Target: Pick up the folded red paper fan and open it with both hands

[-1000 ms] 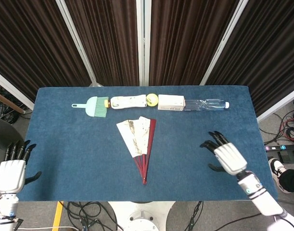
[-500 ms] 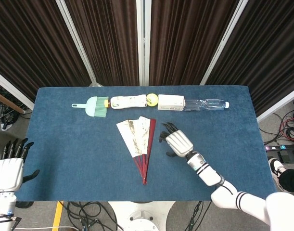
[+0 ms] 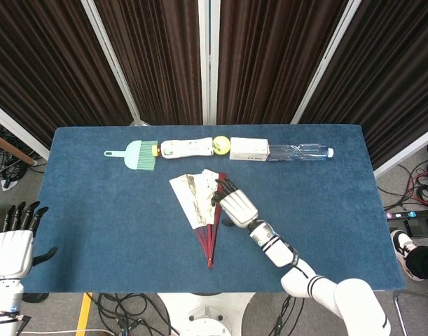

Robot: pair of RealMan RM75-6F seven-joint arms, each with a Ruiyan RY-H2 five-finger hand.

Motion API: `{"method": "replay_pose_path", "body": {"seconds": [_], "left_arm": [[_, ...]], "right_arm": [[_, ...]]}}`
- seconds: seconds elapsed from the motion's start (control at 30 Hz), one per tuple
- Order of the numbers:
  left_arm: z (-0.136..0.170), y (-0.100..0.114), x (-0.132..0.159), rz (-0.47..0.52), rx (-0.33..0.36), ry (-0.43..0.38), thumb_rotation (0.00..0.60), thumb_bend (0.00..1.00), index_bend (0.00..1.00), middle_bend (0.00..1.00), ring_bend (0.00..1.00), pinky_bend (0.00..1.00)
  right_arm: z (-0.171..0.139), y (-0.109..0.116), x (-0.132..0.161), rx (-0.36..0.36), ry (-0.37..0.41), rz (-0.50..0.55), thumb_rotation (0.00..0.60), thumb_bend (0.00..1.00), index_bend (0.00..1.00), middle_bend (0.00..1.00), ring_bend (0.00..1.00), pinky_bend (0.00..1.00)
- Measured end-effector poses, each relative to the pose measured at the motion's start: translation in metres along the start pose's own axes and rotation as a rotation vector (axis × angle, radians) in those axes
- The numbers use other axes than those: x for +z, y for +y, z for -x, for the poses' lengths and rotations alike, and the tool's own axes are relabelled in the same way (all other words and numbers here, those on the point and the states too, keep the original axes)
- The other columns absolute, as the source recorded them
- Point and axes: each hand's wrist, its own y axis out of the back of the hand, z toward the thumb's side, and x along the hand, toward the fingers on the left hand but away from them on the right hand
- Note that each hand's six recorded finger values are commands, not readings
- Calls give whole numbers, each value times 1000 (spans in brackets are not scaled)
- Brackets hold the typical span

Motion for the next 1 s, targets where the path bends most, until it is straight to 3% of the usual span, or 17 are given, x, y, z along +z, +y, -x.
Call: {"method": "replay_pose_path", "body": {"seconds": [0.2,0.4,0.57,0.77,1.0], "left_arm": [[-1,0,-1,5,1,0,600,0,184,104,0,31],[-2,1,-2,5,9,1,600,0,184,103,0,31],[-8,1,0,7,14,-19,600,0,184,104,0,31],[-27,3,11,71,22,-75,600,0,184,103,0,31],[-61,4,42,249,6,-184,600,0,184,104,0,31]], "right_arm": [[7,-9,8,11,29,-47,600,124,435,337,0,0],[14,-11,17,9,75,-114,600,372,481,358,39,0],[21,-5,24,2,136,-172,600,584,575,420,109,0],[23,9,29,-14,224,-230,600,658,702,507,190,41],[16,35,27,-50,321,-235,600,668,773,559,235,72]]}}
